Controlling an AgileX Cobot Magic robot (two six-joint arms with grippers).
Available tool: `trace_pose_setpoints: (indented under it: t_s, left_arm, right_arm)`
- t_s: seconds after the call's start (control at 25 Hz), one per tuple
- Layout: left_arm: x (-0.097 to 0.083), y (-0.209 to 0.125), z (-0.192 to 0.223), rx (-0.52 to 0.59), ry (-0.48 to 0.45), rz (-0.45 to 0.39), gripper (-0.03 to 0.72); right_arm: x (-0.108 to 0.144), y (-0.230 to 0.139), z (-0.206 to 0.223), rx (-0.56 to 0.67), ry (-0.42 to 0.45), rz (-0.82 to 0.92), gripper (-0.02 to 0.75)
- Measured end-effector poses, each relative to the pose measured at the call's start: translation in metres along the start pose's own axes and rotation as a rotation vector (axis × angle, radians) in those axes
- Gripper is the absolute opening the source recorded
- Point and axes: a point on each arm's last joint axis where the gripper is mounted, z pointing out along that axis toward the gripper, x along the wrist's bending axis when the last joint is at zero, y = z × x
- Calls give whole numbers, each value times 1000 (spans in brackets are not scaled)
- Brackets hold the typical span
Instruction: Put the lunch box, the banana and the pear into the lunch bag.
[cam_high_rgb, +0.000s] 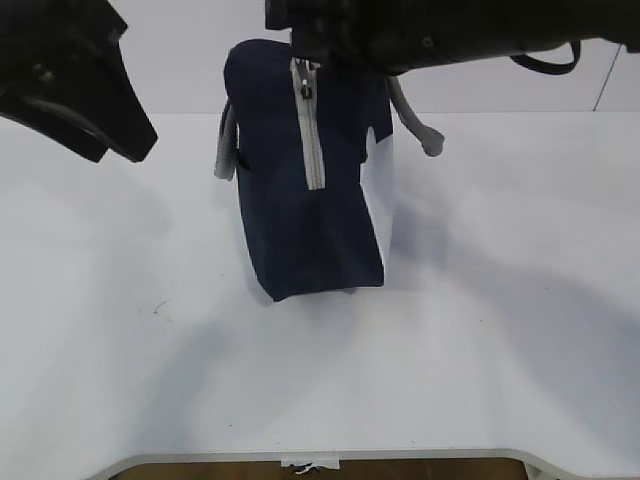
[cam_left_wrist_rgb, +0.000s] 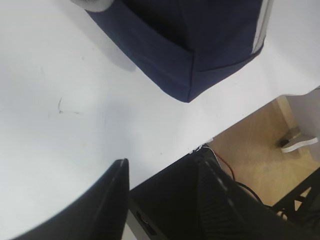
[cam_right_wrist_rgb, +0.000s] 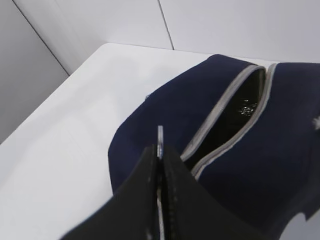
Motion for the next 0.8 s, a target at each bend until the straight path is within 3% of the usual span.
trace_pose_setpoints:
  t_s: [0.56, 0.8]
  left_arm:
    - [7, 31, 33, -148, -19, -36, 431]
    - [10, 37, 53, -126, -36, -49, 433]
  right_arm:
    - [7, 11, 14, -1, 49, 190, 1]
    - [8, 11, 14, -3, 59, 230, 1]
